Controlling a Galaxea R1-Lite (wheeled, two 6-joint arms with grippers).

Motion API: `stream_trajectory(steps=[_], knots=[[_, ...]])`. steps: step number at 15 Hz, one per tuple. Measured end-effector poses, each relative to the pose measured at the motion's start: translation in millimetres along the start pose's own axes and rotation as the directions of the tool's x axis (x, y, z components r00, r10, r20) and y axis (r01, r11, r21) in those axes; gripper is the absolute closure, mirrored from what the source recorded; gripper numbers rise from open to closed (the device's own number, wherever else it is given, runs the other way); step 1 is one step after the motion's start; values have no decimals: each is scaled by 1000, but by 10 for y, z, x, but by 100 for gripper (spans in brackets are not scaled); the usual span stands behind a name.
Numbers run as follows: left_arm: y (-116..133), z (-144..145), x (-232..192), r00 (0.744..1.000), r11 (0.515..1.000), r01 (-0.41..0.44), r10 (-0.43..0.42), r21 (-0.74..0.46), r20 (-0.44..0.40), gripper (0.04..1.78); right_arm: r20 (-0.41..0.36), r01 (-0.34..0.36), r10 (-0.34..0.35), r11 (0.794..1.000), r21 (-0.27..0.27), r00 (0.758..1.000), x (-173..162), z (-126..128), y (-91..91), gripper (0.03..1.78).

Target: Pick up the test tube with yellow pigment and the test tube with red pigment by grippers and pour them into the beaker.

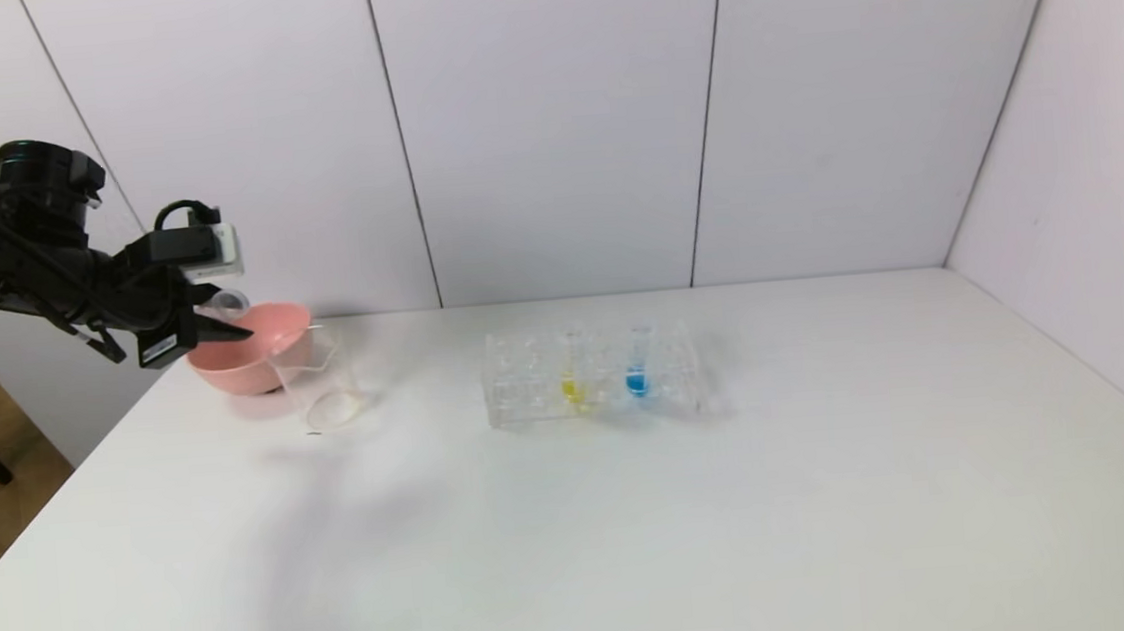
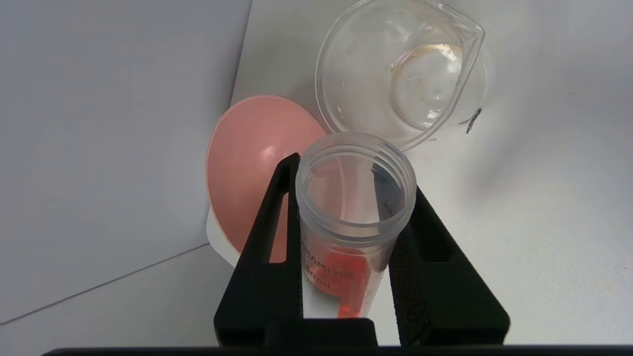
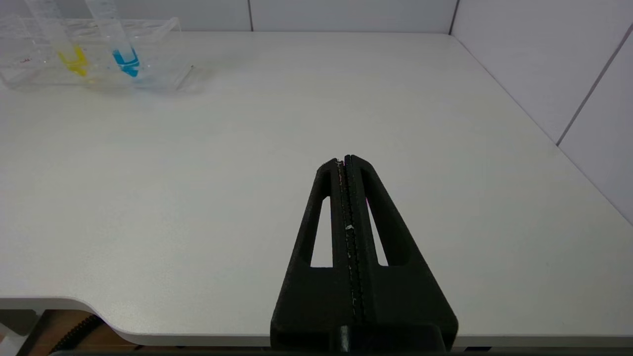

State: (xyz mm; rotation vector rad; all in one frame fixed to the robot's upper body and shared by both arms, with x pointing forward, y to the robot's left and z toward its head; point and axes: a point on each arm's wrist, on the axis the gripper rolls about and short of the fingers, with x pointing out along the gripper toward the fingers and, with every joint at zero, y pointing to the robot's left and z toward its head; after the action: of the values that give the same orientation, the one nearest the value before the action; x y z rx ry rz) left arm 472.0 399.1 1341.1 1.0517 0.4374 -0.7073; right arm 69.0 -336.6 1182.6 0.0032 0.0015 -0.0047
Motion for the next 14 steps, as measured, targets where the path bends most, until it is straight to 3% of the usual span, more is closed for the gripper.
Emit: stream_trajectory(steps=[14], knots=[[21, 149, 168, 987, 999, 7, -2, 33, -162, 132, 0, 0, 0, 1000, 0, 1000, 0, -1, 0, 170]])
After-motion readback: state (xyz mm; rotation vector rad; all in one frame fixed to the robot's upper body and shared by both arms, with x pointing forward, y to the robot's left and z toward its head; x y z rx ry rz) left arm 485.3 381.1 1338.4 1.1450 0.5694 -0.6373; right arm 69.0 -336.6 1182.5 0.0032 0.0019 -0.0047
